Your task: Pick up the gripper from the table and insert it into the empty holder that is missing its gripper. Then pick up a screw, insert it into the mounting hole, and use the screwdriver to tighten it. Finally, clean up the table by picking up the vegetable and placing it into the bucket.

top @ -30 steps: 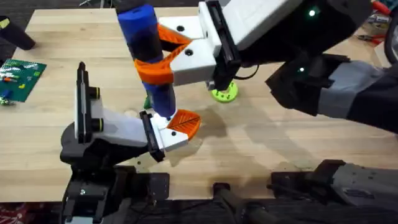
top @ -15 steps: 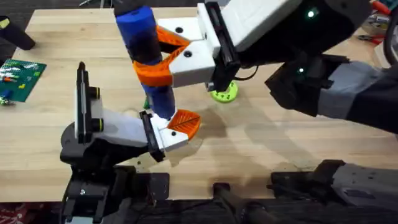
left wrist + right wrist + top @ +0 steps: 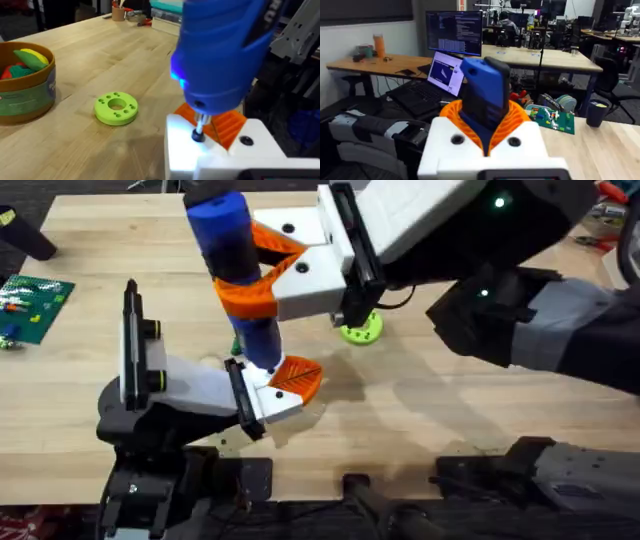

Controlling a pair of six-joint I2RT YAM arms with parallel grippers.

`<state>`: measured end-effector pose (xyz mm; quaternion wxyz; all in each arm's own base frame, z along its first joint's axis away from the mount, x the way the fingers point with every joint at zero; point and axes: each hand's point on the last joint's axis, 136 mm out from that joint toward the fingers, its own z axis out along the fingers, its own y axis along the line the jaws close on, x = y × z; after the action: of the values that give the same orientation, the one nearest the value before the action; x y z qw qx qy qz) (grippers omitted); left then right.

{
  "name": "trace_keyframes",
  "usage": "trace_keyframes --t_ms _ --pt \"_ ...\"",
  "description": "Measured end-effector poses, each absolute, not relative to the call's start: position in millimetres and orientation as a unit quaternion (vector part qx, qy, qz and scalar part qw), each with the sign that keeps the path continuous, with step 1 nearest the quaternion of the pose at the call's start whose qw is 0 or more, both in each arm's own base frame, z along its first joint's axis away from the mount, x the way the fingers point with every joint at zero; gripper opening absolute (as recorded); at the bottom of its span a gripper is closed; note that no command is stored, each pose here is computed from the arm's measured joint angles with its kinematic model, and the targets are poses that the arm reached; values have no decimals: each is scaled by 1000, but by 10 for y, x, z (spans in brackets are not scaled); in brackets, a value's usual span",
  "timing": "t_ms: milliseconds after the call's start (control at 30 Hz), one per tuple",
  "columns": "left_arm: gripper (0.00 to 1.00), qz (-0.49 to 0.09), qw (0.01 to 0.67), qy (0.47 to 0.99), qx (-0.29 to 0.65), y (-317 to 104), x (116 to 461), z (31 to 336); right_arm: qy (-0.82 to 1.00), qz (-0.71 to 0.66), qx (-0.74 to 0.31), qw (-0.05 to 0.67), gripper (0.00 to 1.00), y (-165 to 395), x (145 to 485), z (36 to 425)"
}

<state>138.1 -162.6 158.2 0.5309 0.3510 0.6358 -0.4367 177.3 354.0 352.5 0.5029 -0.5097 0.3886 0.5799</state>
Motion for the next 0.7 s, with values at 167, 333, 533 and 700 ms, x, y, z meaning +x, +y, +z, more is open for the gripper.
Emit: trace_keyframes --t_ms 167,333,533,700 --pt "14 -437 531 636 351 -1626 1381 1581 394 579 -510 499 36 3548 1781 3494" --pt "14 -437 531 636 351 -1626 1381 1582 396 578 -511 498 36 3551 1786 3482" --pt "14 -437 531 636 351 -1626 1381 1582 396 578 -511 498 36 3551 1787 3481" --pt "14 -437 531 636 351 -1626 1381 1582 396 578 -511 498 36 3551 1787 3480"
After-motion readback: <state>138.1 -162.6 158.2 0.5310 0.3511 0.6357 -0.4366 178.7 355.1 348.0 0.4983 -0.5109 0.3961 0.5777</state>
